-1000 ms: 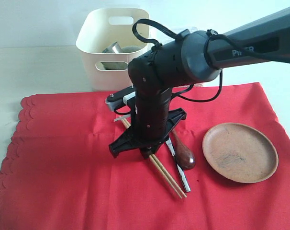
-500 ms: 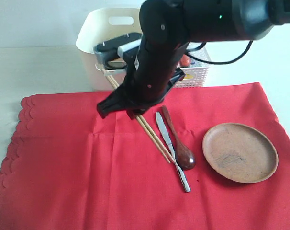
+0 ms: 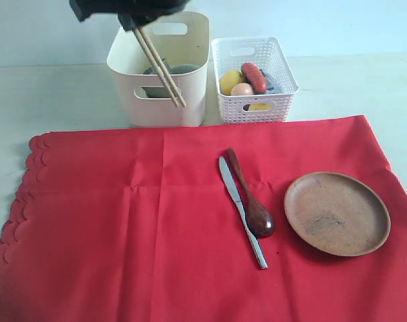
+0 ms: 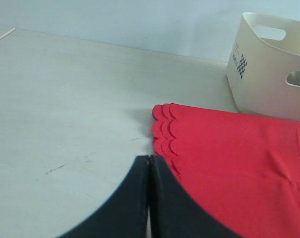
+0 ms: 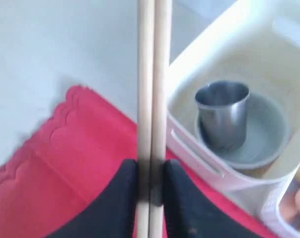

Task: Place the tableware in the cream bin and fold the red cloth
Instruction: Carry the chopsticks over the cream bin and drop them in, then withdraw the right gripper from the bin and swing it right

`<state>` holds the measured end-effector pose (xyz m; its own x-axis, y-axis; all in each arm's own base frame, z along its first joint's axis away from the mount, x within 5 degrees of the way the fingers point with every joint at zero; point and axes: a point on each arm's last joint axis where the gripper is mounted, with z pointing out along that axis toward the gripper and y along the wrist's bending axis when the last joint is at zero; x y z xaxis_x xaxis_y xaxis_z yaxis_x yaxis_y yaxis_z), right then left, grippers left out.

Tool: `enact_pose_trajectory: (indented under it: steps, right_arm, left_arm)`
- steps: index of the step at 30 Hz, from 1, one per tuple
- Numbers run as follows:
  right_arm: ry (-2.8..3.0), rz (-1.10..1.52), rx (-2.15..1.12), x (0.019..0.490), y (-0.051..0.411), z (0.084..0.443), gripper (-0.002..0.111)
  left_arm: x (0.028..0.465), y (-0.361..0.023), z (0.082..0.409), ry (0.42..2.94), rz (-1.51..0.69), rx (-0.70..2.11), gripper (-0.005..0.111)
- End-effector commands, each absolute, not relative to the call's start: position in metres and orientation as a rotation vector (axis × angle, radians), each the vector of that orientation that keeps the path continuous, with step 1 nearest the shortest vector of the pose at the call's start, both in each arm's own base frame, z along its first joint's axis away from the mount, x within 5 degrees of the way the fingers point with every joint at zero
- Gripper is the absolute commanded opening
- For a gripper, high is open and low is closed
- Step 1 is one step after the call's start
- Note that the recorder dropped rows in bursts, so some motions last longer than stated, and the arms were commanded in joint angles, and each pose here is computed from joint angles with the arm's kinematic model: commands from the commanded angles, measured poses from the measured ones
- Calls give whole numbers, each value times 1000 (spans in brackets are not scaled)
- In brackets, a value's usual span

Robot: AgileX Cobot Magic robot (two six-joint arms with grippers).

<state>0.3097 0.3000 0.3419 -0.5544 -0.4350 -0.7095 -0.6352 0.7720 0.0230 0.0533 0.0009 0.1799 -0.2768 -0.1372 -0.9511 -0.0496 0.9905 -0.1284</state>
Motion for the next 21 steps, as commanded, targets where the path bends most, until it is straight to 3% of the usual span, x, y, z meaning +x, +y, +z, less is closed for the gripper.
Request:
enact_pose_trajectory:
  steps: [1, 11, 16, 21]
  right_arm:
    - [2087, 353, -724, 328, 294, 374, 0]
    - [1978, 410, -535, 380, 283, 373, 0]
    - [1924, 417, -505, 404, 287, 351, 0]
    - [1919, 382, -539, 427, 299, 305, 0]
  left_arm:
    - [53, 1, 181, 1840, -90, -133, 0]
    - [53, 1, 181, 1840, -90, -133, 0]
    - [53, 1, 181, 1840, -90, -133, 0]
    - [53, 1, 181, 1840, -90, -133, 0]
